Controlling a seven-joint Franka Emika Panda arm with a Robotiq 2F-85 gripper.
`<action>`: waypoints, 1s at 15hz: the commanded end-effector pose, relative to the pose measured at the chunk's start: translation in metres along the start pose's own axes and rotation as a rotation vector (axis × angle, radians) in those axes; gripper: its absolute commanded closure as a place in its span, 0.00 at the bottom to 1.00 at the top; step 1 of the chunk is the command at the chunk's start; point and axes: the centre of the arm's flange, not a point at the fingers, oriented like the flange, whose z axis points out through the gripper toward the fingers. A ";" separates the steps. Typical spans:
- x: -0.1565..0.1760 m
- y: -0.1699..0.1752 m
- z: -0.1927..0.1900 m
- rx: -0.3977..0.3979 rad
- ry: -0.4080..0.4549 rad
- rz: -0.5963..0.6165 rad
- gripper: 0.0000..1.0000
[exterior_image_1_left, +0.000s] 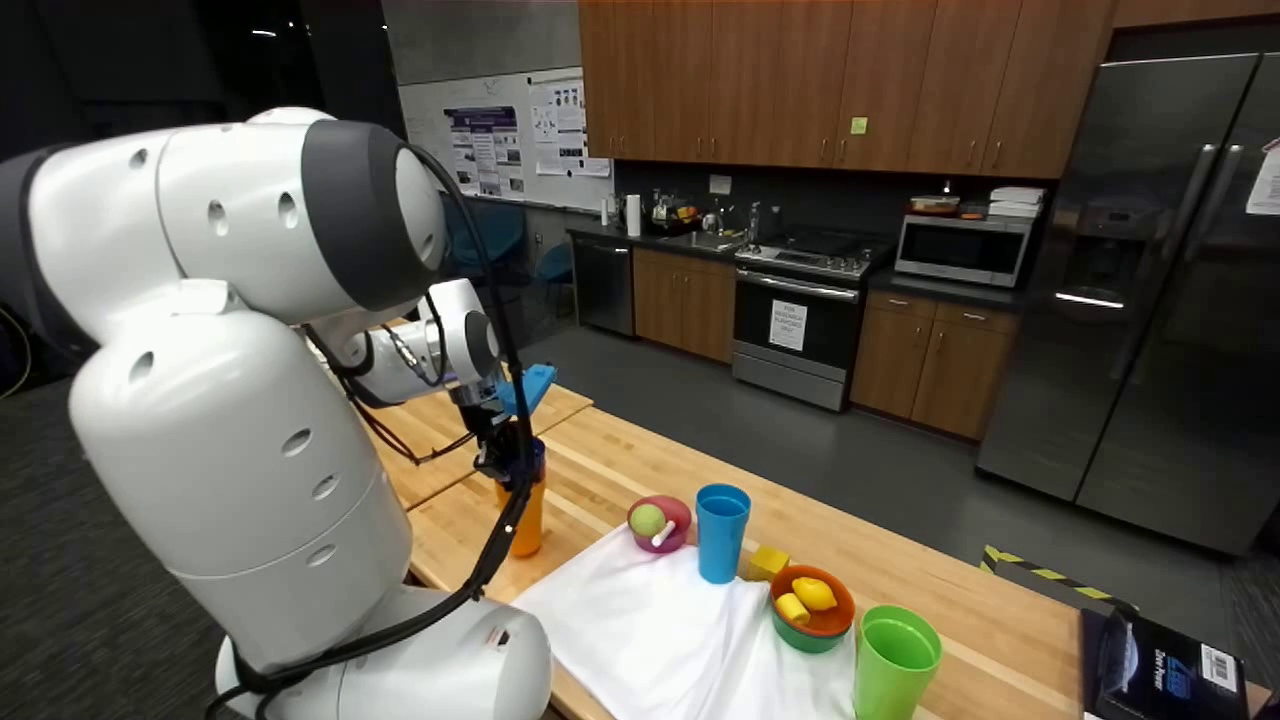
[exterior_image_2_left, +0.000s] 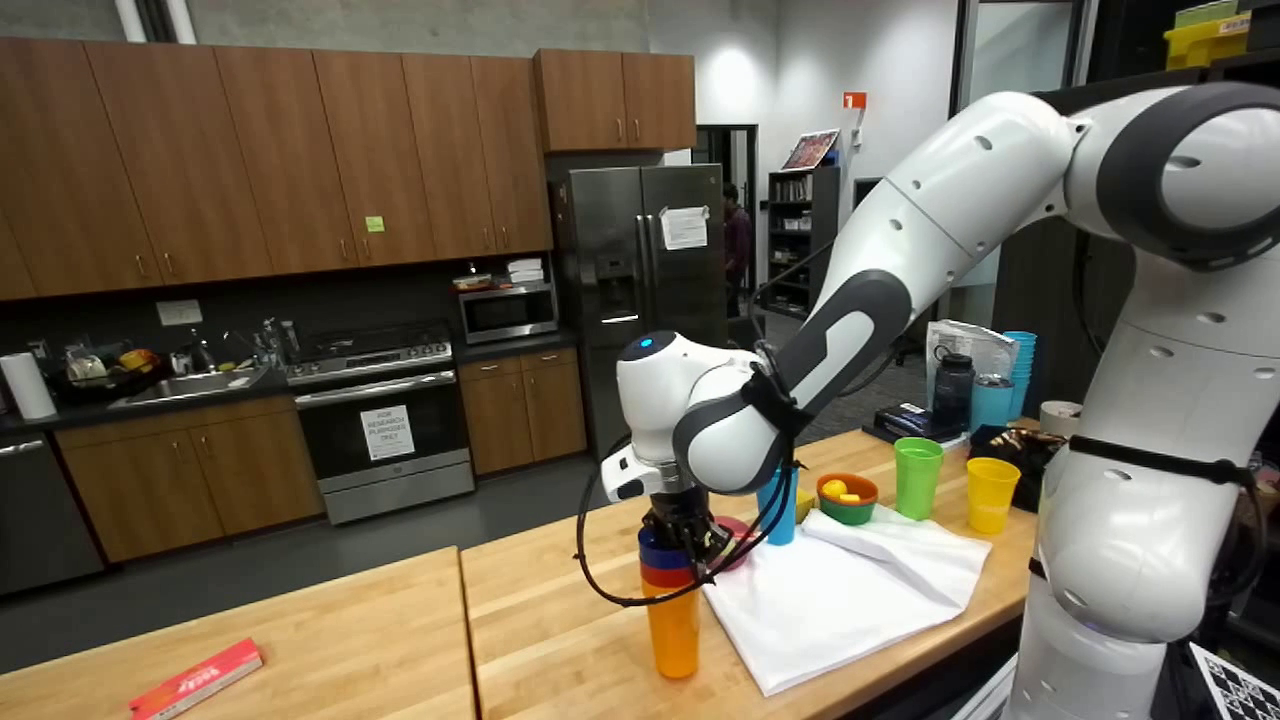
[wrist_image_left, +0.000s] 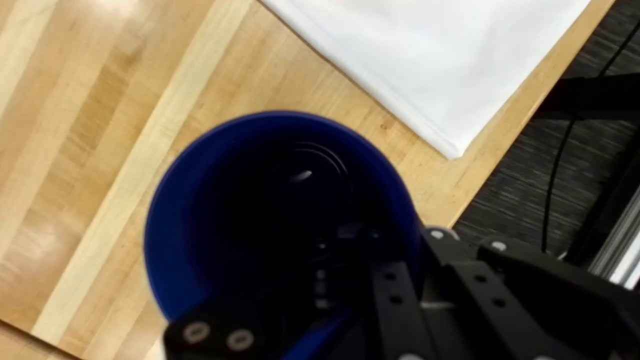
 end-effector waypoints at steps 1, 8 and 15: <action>0.001 0.001 -0.026 -0.135 -0.068 0.027 0.98; 0.019 0.014 -0.047 -0.214 -0.115 -0.027 0.98; 0.027 0.012 -0.025 -0.100 -0.125 -0.097 0.98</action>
